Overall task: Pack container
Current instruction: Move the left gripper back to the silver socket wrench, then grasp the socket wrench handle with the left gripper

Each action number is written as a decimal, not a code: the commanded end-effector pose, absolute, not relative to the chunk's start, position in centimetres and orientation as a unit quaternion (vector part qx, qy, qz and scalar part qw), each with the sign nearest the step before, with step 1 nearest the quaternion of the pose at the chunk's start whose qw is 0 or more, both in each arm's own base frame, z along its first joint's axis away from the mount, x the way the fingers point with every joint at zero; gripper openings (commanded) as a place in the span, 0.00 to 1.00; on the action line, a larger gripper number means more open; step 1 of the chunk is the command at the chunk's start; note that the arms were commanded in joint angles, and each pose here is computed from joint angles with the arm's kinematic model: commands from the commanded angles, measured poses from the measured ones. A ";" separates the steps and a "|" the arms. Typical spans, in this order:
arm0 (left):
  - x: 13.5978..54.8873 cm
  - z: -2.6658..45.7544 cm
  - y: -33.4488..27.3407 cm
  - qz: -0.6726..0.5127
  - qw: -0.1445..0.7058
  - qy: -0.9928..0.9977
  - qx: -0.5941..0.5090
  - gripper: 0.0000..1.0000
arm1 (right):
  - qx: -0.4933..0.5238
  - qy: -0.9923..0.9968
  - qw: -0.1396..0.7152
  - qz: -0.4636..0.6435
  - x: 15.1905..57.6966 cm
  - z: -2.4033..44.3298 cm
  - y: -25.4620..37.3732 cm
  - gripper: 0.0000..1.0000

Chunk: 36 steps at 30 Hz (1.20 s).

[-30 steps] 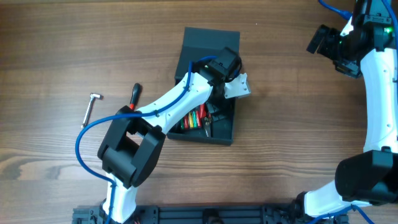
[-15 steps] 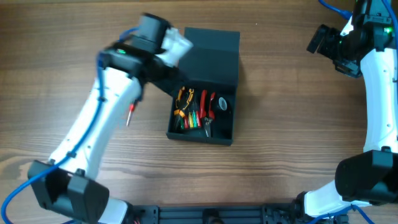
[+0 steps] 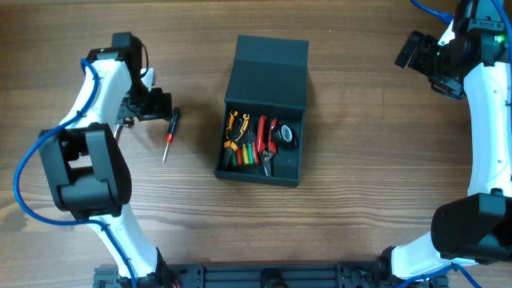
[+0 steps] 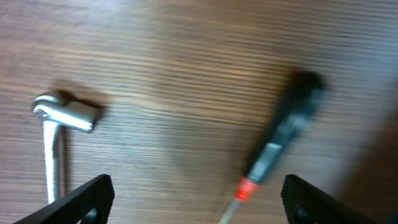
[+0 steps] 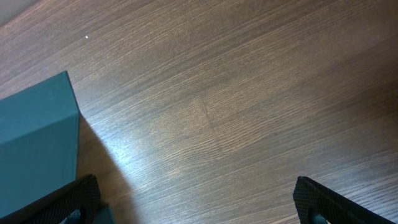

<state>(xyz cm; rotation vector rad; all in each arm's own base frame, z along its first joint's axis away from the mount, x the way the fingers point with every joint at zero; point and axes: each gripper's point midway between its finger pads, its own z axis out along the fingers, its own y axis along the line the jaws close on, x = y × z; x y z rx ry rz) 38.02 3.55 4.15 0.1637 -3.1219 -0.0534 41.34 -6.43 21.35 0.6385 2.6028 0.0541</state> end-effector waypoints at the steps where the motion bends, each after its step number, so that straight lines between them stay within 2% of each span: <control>1: 37.3 3.6 6.6 -0.037 0.019 -0.997 0.064 0.90 | 0.226 0.948 0.222 0.022 41.4 20.8 -6.3 1.00; 13: 37.2 3.4 11.0 -0.038 0.007 -0.998 0.053 0.88 | 0.227 0.949 0.219 0.022 41.2 20.7 -6.3 1.00; 18: 36.7 3.3 13.6 -0.038 0.004 -0.999 0.037 0.83 | 0.227 0.950 0.212 0.021 40.9 20.6 -6.3 1.00; 21: 36.9 3.1 13.2 0.022 -0.016 -1.000 0.009 0.66 | 0.227 0.951 0.207 0.021 40.7 20.5 -6.2 1.00; 22: 36.8 3.0 13.2 0.024 -0.017 -1.000 0.009 0.64 | 0.227 0.952 0.206 0.021 40.6 20.4 -6.2 1.00; 31: 34.9 0.0 12.5 0.026 0.003 -1.000 0.007 0.61 | 0.228 0.953 0.197 0.020 40.2 20.3 -6.2 1.00; 36: 34.1 -0.9 13.1 -0.022 0.024 -0.999 -0.006 0.61 | 0.228 0.954 0.196 0.020 40.2 20.2 -6.2 0.99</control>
